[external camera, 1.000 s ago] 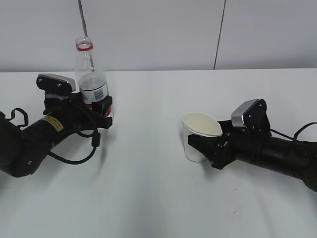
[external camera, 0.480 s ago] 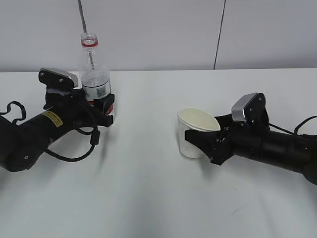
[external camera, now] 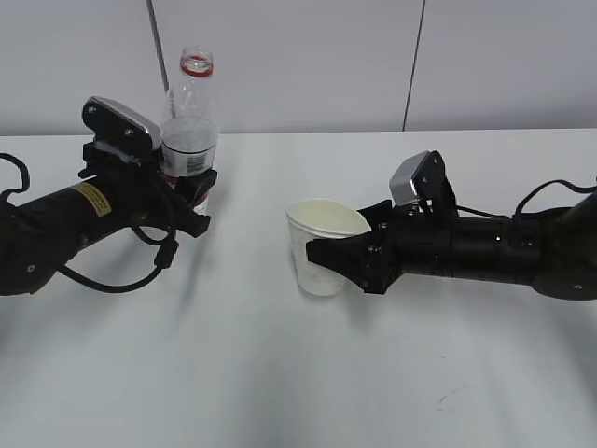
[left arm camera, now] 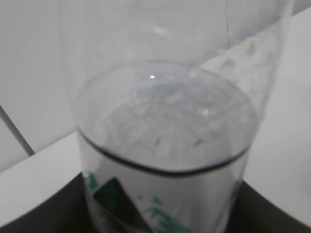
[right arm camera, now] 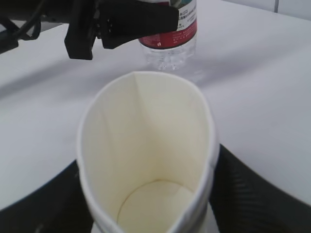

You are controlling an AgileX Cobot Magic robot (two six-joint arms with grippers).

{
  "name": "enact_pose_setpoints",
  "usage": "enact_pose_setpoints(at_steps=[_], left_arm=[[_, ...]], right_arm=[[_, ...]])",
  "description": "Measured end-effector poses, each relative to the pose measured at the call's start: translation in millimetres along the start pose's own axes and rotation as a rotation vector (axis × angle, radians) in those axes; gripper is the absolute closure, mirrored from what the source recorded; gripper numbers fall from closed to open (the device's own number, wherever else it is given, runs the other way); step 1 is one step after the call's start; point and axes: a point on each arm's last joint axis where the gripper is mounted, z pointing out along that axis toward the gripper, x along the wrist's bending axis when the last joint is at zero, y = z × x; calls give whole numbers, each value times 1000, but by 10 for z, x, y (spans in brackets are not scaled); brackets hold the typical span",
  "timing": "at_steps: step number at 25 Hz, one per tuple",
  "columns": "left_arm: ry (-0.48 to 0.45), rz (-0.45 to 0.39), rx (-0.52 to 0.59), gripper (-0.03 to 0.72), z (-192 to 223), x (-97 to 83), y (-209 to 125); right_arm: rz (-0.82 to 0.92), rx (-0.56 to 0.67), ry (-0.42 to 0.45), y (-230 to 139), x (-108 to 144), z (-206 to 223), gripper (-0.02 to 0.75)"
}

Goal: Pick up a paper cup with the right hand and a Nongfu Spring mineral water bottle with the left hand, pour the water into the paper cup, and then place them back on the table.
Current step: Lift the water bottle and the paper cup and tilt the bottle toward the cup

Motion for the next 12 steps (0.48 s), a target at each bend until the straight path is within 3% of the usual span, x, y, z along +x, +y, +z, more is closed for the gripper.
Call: enact_pose_setpoints(at_steps=[12], left_arm=[[3, 376, 51, 276, -129, 76, 302]], right_arm=[[-8, 17, 74, 215, -90, 123, 252]])
